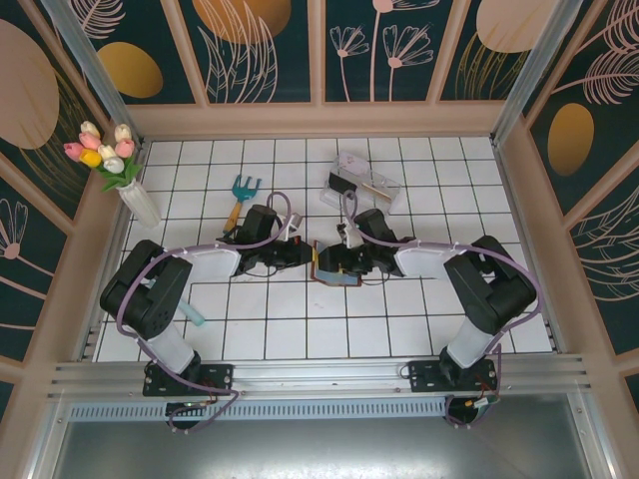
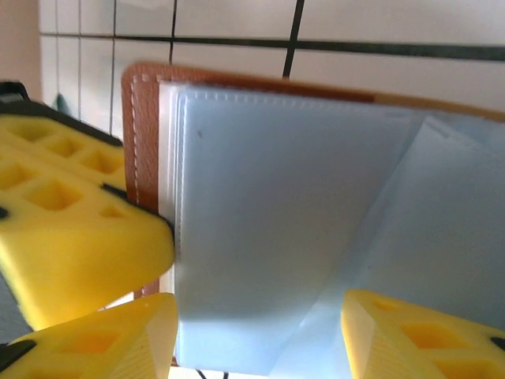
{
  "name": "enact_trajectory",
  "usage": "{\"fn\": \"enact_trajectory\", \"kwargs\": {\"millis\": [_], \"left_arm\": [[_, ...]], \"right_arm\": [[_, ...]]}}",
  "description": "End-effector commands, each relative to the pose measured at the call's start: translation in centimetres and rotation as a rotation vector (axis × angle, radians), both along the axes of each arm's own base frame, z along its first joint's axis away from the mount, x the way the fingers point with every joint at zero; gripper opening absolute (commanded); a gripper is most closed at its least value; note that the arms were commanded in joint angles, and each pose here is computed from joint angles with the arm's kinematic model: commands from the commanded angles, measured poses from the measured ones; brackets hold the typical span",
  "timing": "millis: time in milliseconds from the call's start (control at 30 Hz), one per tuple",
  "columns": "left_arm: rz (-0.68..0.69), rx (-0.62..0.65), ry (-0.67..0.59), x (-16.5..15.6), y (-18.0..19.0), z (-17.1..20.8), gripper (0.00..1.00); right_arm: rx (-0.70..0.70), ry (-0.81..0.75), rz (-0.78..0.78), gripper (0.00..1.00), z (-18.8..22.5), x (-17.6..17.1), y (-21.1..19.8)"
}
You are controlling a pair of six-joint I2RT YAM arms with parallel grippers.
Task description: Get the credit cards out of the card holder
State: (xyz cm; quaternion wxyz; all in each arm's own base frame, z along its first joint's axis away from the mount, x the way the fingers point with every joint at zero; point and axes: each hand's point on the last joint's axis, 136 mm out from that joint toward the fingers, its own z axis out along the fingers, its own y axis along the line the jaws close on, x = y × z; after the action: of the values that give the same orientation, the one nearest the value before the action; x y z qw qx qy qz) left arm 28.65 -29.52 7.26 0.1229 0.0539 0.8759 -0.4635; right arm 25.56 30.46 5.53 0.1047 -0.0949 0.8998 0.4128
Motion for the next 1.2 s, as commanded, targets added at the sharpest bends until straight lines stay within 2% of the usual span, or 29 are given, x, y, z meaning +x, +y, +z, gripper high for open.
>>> {"fn": "enact_trajectory", "kwargs": {"millis": [0,233,367,600,733,1033,1100,1167], "left_arm": [[-0.024,-0.036,-0.042,0.7,-0.9,1.2,0.0],[-0.028,-0.036,-0.032,0.5,-0.9,1.0,0.0],[-0.027,-0.033,-0.032,0.6,-0.8,1.0,0.0],[-0.025,-0.016,-0.033,0.6,-0.6,0.7,0.0],[-0.02,-0.001,-0.035,0.6,-0.4,0.5,0.0],[0.001,0.035,-0.026,0.9,0.2,-0.1,0.0],[0.003,0.04,-0.026,1.0,0.3,-0.2,0.0],[0.008,0.054,-0.024,1.1,0.5,-0.3,0.0]], "right_arm": [[-0.063,-0.036,0.045,0.6,-0.6,-0.4,0.3],[-0.067,-0.025,0.055,0.64,-1.3,-0.6,0.7],[-0.115,-0.015,0.033,0.62,-2.2,-0.3,0.2],[-0.119,-0.003,0.037,0.48,-2.6,-0.4,0.1],[-0.108,0.007,0.037,0.35,-2.5,-0.3,0.0],[-0.112,-0.009,0.02,0.22,-2.2,0.0,-0.6],[-0.105,-0.018,0.02,0.24,-1.8,0.2,-0.5],[-0.093,-0.034,0.016,0.31,-1.0,0.4,-0.4]]}}
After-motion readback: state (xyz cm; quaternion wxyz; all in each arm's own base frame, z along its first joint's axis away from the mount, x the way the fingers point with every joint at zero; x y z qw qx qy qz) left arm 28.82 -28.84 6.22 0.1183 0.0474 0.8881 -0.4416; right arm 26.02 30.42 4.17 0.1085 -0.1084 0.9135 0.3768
